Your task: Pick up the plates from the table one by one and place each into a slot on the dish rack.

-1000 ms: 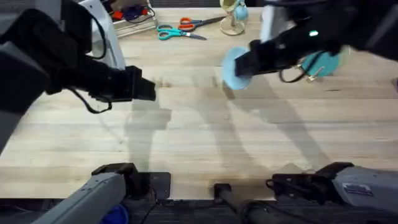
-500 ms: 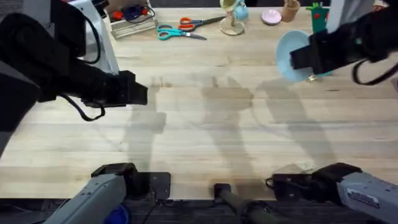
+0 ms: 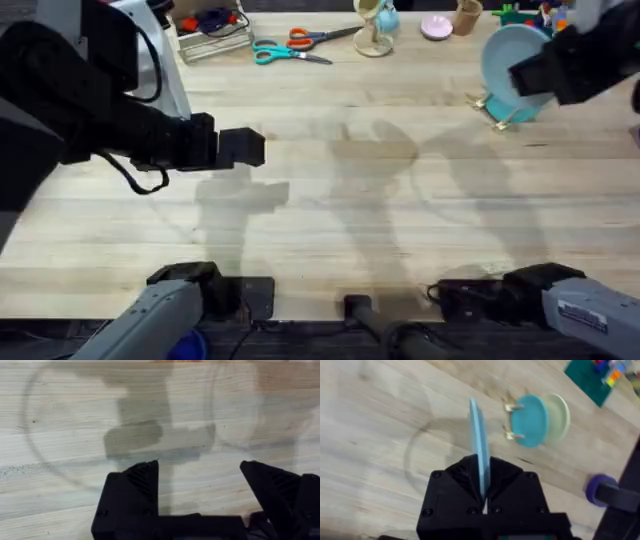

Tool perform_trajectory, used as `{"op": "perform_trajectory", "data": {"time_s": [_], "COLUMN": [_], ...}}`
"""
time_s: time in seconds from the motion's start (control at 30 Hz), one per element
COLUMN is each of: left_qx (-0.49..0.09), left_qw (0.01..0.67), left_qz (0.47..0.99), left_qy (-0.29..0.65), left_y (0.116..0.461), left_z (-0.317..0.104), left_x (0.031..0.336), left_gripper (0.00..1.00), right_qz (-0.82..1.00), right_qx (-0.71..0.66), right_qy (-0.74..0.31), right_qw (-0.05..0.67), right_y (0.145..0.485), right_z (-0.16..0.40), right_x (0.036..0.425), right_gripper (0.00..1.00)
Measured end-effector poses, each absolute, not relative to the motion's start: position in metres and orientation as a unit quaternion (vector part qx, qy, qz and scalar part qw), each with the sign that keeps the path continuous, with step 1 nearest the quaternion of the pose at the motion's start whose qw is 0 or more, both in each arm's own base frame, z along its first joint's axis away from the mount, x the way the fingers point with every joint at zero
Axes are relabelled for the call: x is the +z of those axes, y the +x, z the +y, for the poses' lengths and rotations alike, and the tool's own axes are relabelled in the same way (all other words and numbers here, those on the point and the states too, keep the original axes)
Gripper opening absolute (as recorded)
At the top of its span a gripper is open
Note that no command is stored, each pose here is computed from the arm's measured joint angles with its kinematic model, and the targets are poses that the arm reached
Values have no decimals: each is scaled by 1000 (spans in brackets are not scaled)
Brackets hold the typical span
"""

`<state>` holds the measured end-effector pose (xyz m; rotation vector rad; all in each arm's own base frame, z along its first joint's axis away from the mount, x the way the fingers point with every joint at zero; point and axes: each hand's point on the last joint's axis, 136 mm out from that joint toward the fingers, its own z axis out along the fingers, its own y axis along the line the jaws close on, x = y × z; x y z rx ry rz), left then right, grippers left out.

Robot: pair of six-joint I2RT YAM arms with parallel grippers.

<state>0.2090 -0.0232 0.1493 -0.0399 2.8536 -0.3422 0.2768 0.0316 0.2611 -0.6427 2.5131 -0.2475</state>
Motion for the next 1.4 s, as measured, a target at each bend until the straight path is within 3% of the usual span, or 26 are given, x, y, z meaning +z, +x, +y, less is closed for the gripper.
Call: {"op": "perform_trajectory", "data": {"time_s": [0.43,1.1,1.4], "left_qx": [-118,-115,-115], "left_qw": [133,109,109], "left_qz": [984,987,987], "left_qy": [-14,-18,-18], "left_y": [209,197,197], "left_z": [-23,-23,-23], "left_x": [149,146,146], "left_gripper": [994,993,993], "right_qz": [939,933,939], "right_qx": [-72,-56,-48], "right_qy": [-173,-190,-178], "right_qw": [289,300,289], "right_y": [289,370,370], "right_z": [-44,-109,-131], "right_x": [266,246,233], "right_gripper": [41,41,41]}}
